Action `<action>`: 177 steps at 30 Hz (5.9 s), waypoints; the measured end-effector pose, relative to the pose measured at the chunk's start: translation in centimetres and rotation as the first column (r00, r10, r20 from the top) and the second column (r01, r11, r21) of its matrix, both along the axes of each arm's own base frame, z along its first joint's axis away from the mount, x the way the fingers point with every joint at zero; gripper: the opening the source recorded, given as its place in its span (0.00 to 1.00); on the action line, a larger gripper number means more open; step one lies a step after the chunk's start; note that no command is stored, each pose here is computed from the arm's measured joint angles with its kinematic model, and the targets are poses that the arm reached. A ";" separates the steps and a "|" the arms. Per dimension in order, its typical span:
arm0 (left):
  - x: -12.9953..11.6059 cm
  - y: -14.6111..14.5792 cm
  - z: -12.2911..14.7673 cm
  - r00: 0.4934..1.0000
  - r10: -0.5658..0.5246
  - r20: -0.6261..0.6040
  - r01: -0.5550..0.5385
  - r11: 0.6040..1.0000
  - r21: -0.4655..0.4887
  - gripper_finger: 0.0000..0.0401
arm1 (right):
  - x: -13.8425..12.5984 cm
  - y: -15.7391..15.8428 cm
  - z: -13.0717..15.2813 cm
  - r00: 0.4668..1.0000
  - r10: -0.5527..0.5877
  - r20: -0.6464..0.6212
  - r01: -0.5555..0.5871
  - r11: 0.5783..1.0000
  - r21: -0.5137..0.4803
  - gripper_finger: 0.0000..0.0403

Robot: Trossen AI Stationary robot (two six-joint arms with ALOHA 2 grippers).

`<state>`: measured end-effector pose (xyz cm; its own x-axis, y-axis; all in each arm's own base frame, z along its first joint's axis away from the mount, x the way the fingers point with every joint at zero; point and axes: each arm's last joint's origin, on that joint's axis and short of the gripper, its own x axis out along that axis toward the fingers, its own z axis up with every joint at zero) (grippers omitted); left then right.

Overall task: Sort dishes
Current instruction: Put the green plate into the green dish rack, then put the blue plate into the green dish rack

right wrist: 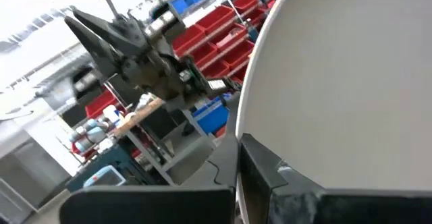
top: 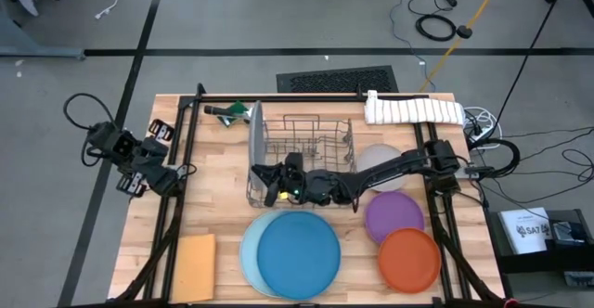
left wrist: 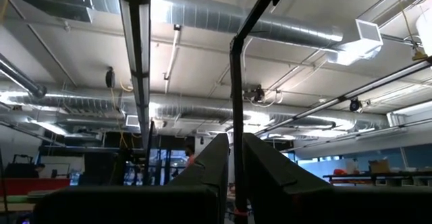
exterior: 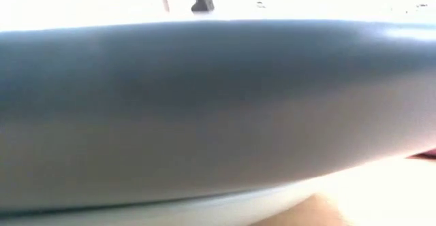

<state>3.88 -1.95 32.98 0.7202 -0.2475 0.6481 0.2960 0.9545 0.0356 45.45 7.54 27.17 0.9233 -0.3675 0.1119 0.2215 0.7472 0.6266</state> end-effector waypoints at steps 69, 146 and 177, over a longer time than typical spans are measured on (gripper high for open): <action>0.0 0.0 0.0 1.000 0.021 0.004 -0.021 1.000 0.014 0.11 | 1.1 0.3 -5.2 0.966 0.079 -0.246 -0.081 0.997 0.001 0.18; 0.0 0.0 0.0 1.000 0.021 0.003 -0.021 1.000 0.014 0.11 | -1.8 1.5 -1.6 0.866 0.166 -0.472 -0.248 0.962 -0.116 0.54; 0.1 0.1 0.0 0.998 0.057 -0.014 -0.057 0.998 -0.010 0.11 | -9.8 9.1 6.8 0.824 0.243 -0.513 -0.511 0.711 -0.484 0.53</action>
<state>3.94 -1.81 32.95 0.7420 -0.1988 0.6402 0.2413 0.9702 0.0215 35.68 16.64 33.99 0.9757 0.0371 -0.2161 -0.0447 0.9985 -0.0303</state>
